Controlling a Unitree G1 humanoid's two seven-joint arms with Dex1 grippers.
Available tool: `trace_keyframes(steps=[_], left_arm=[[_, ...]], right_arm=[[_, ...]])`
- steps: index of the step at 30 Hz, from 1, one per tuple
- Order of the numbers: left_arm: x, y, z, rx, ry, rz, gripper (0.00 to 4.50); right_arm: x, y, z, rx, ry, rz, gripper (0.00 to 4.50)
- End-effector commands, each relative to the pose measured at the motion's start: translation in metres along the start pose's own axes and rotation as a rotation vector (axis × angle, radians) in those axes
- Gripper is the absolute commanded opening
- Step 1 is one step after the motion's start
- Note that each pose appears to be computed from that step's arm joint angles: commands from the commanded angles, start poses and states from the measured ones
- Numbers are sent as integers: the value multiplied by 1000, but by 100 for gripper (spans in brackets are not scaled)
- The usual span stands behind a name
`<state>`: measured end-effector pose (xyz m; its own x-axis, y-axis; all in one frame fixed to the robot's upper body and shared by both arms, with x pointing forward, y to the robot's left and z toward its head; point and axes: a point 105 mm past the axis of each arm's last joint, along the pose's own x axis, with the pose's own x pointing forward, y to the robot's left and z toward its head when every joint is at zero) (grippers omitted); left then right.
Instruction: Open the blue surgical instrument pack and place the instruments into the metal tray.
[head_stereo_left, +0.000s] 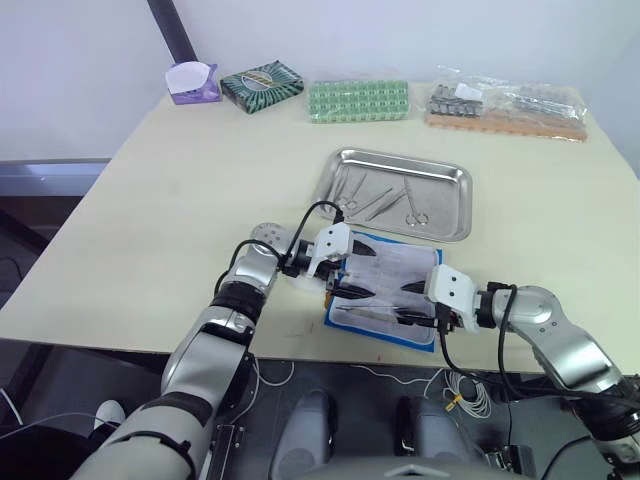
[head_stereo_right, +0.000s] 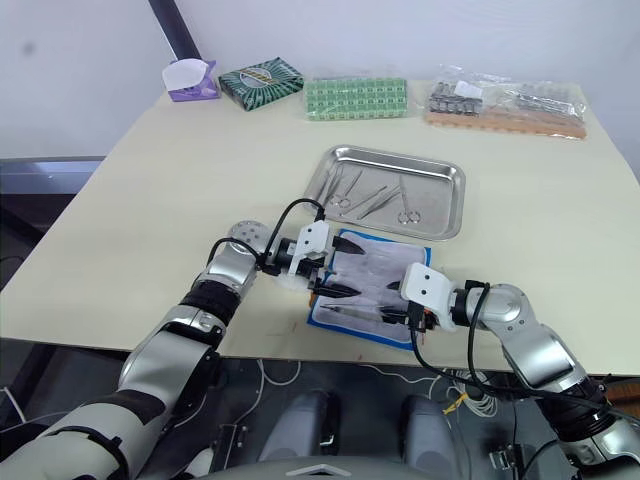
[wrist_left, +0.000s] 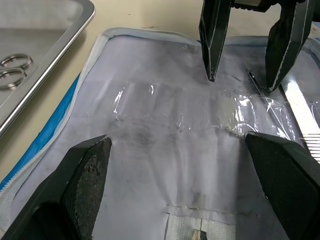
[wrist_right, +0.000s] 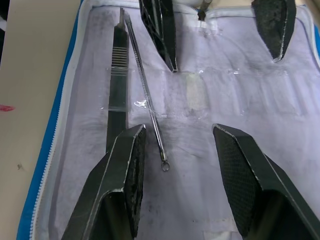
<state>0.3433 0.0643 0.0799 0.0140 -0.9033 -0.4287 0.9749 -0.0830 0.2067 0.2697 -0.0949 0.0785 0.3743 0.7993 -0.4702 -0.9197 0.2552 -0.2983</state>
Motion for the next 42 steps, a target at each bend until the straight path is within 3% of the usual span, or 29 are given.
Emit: trace_keyframes(steps=[1, 11, 14, 17, 24, 29, 42], left_arm=[[7, -14, -23, -86, 49, -27, 450], [9, -14, -23, -87, 48, -26, 450], [9, -13, -23, -88, 47, -24, 450], [10, -14, -23, -89, 47, -24, 450], [10, -14, -24, -88, 51, -25, 450], [10, -14, -25, -91, 60, -26, 450], [13, -17, -30, -97, 81, -31, 450]], right_arm=[[4, 4, 1, -19, 1, 21, 223], [11, 8, -31, 109, 144, 47, 223], [11, 13, -38, 154, 164, 74, 138], [12, 17, -42, 170, 182, 96, 6], [9, 7, -26, 119, 153, 79, 6], [3, 2, 2, 86, 118, 90, 6], [-6, 1, 38, 40, 136, 95, 6]])
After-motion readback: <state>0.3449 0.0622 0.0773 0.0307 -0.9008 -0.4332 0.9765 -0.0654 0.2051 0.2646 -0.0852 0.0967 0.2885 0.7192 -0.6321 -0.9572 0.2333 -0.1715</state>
